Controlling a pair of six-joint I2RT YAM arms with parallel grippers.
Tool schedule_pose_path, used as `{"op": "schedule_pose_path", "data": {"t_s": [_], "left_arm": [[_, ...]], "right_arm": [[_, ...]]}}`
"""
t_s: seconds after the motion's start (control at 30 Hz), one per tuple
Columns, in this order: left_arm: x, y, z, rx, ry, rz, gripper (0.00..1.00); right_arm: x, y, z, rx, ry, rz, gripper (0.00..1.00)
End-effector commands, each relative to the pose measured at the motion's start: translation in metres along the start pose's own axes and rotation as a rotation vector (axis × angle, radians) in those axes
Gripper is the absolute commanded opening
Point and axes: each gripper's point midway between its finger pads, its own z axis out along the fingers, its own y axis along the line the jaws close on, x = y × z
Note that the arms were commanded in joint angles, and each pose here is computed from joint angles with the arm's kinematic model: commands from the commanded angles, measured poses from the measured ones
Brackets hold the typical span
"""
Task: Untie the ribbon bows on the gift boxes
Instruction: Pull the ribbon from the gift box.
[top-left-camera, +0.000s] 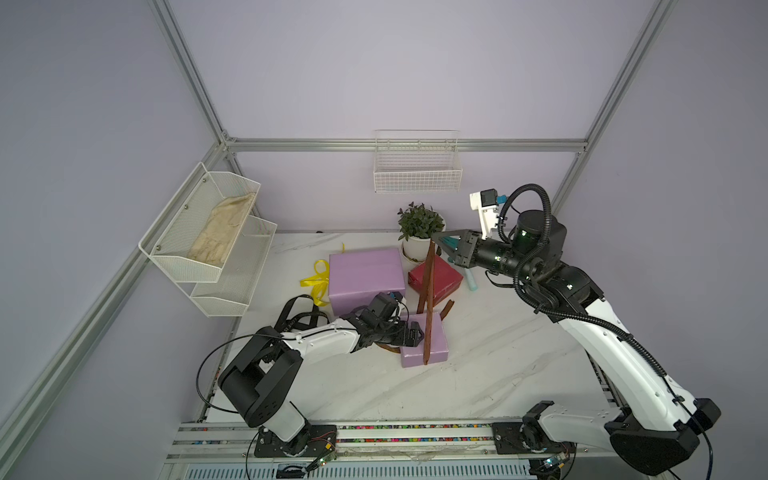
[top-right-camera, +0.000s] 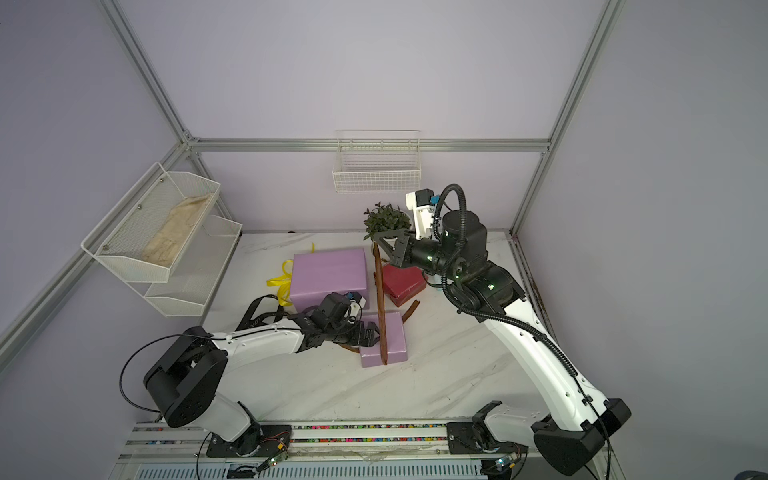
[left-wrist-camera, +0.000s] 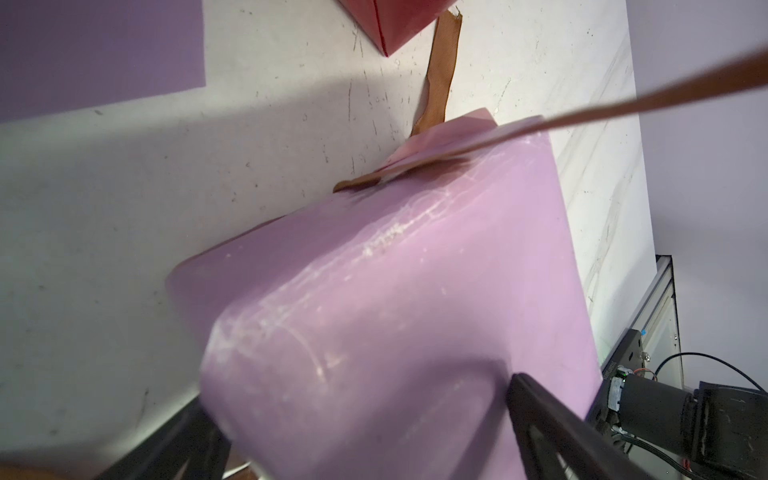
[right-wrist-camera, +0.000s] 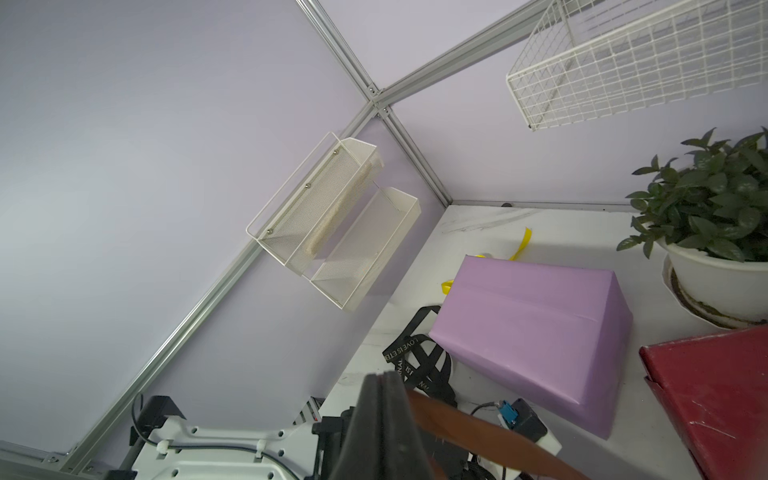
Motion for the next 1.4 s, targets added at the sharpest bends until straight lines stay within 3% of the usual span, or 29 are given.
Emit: {"op": "schedule_pose_path", "data": {"t_s": [0.0, 0.1, 0.23, 0.37, 0.47, 0.57, 0.7, 0.8, 0.93, 1.1, 1.37], "left_arm": [[-0.01, -0.018, -0.022, 0.043, -0.007, 0.09, 1.0], [-0.008, -0.02, -0.045, 0.037, -0.023, 0.178, 1.0], [-0.013, -0.027, -0.083, 0.037, -0.13, 0.305, 1.0], [-0.028, -0.072, -0.111, 0.184, -0.278, 0.472, 1.0], [-0.051, -0.092, -0.123, 0.215, -0.407, 0.532, 1.0], [-0.074, -0.098, -0.119, 0.19, -0.483, 0.572, 1.0], [-0.093, -0.103, -0.103, 0.16, -0.484, 0.624, 1.0], [-0.109, -0.092, -0.094, 0.09, -0.502, 0.594, 1.0], [-0.117, -0.098, -0.097, 0.138, -0.523, 0.638, 1.0], [-0.132, -0.092, -0.081, 0.11, -0.538, 0.671, 1.0], [-0.145, -0.116, -0.063, 0.239, -0.538, 0.719, 1.0]], "right_arm": [[0.001, -0.013, 0.002, 0.04, -0.016, -0.024, 0.0], [0.001, -0.012, 0.001, 0.04, -0.017, -0.032, 0.0], [-0.004, -0.009, 0.0, 0.034, -0.028, -0.04, 0.0], [-0.003, -0.007, 0.004, 0.019, -0.012, -0.026, 0.0], [0.0, -0.005, 0.006, 0.003, 0.004, -0.01, 0.0], [0.002, 0.002, 0.003, -0.029, 0.02, 0.005, 0.0], [0.007, 0.01, -0.006, -0.053, 0.051, 0.022, 0.0], [0.013, 0.018, -0.019, -0.075, 0.061, 0.035, 0.0], [0.028, 0.019, -0.038, -0.066, 0.084, 0.065, 0.0], [0.045, 0.02, -0.049, -0.089, 0.116, 0.115, 0.0], [0.056, 0.02, -0.052, -0.103, 0.144, 0.133, 0.0]]}}
